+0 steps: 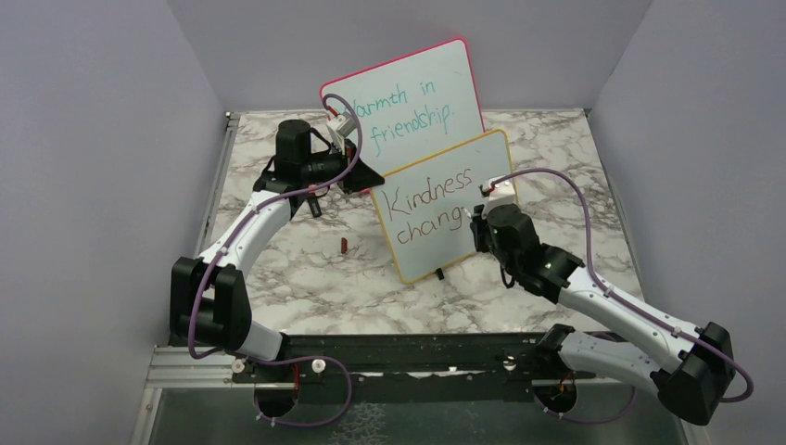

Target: Write a sentence on the whiteboard

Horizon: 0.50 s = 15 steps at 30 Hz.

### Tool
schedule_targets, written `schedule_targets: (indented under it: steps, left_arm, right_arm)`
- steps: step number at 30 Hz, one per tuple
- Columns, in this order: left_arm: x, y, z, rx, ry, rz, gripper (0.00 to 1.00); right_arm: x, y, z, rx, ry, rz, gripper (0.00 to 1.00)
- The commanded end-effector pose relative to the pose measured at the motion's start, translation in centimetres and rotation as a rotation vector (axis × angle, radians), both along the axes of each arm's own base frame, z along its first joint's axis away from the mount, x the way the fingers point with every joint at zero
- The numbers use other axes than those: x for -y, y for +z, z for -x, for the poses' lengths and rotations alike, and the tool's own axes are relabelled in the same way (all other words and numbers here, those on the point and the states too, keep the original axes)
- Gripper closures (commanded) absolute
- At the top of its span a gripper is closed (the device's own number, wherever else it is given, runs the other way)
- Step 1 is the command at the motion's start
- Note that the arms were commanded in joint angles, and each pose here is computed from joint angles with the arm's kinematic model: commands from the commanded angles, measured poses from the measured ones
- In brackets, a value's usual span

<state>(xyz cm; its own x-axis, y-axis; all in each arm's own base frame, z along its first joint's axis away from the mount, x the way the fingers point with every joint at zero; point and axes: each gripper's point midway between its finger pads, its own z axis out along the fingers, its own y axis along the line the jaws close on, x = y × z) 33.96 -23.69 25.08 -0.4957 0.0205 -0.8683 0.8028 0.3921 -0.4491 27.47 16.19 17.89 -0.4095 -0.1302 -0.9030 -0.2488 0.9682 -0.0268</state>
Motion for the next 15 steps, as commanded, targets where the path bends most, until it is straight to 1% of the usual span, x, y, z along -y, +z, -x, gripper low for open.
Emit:
schedule_targets:
  steps: [1,15]
  left_arm:
    - [0.5,-3.3,0.8,-0.089,-0.013,-0.06,1.0]
    - [0.5,-3.2,0.8,-0.087,-0.013,-0.06,1.0]
  right_arm:
    - [1.1,-0.3,-0.3,0.01,-0.051,0.011,0.99]
    - [1.2,1.0,-1.0,0.064,-0.071,-0.012,0.99]
